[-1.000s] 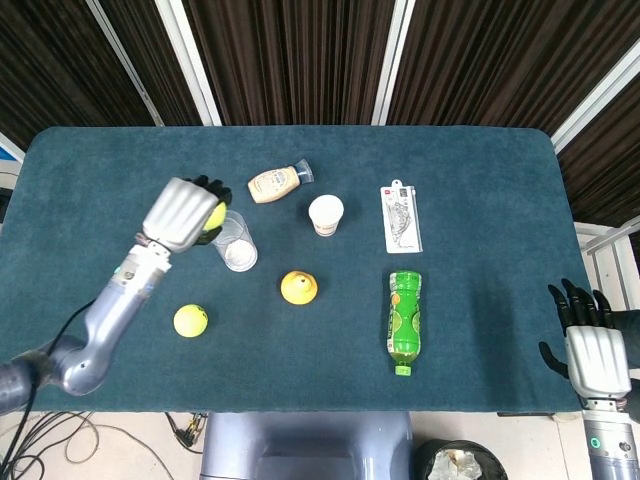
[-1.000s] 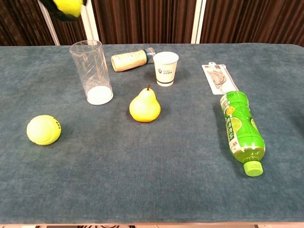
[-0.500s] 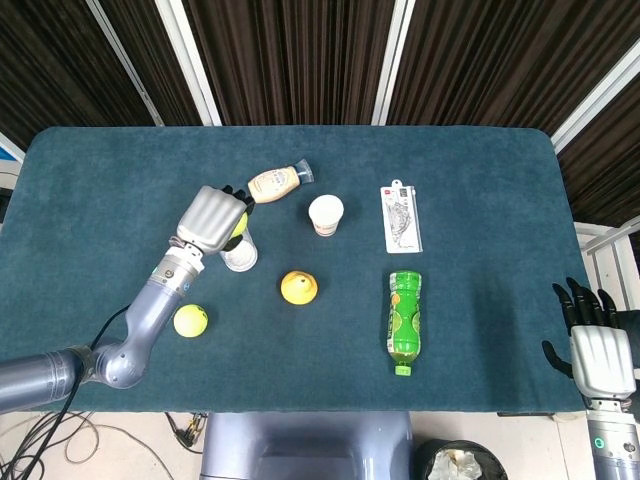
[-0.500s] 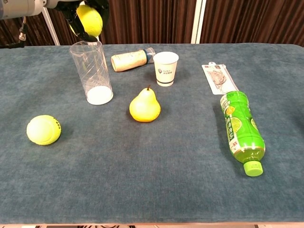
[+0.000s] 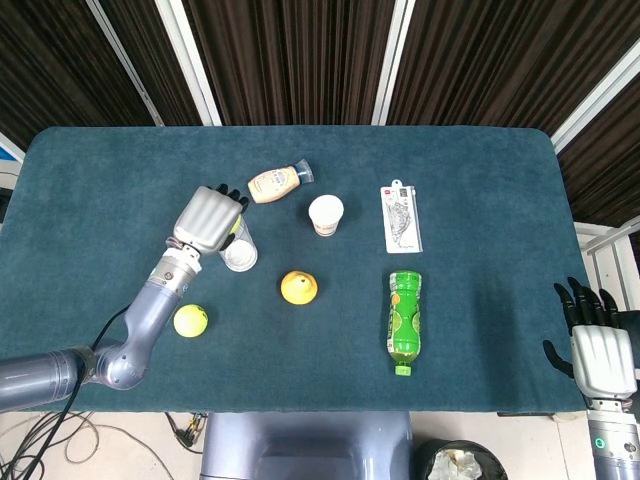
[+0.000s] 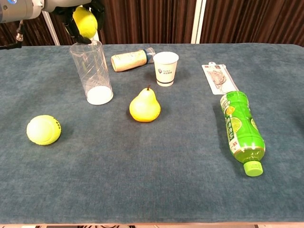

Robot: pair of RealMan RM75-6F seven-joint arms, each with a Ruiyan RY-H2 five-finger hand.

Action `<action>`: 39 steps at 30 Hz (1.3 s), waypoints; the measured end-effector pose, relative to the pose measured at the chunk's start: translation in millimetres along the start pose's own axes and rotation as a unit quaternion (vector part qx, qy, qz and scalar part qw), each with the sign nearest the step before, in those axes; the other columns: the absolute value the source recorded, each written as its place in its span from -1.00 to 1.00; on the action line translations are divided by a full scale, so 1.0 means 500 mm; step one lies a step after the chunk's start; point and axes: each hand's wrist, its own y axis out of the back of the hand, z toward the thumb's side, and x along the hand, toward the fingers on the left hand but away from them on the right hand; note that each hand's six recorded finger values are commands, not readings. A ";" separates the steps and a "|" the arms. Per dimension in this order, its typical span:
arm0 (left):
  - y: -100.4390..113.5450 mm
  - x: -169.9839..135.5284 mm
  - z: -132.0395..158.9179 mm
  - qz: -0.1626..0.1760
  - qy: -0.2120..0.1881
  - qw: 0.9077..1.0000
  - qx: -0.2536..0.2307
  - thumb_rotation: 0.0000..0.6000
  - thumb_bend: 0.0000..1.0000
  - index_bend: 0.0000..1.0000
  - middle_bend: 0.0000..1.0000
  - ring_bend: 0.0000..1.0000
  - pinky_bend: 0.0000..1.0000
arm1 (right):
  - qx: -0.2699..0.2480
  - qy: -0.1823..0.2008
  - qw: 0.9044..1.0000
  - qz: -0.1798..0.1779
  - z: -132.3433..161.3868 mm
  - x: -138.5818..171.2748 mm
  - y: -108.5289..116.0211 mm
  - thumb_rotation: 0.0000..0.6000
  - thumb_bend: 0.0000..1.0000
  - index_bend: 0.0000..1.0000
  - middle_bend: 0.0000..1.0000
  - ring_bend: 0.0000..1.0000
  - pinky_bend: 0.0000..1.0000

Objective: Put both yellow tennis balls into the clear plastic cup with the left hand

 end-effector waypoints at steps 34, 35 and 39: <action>-0.030 -0.234 -0.089 0.012 -0.045 0.996 -0.078 1.00 -0.99 -0.45 -0.57 -0.77 -0.41 | -0.005 -0.001 1.000 -0.013 -0.002 0.002 0.012 1.00 -0.32 -0.76 -0.85 -0.76 -0.83; -0.046 -0.252 -0.094 0.003 -0.050 0.995 -0.087 1.00 -0.99 -0.45 -0.57 -0.77 -0.41 | -0.005 -0.002 1.000 -0.012 -0.002 0.002 0.012 1.00 -0.32 -0.76 -0.85 -0.76 -0.83; -0.103 -0.308 -0.113 -0.030 -0.065 0.992 -0.107 1.00 -0.99 -0.45 -0.57 -0.77 -0.41 | -0.003 0.000 1.000 -0.011 0.000 0.002 0.009 1.00 -0.32 -0.76 -0.85 -0.76 -0.83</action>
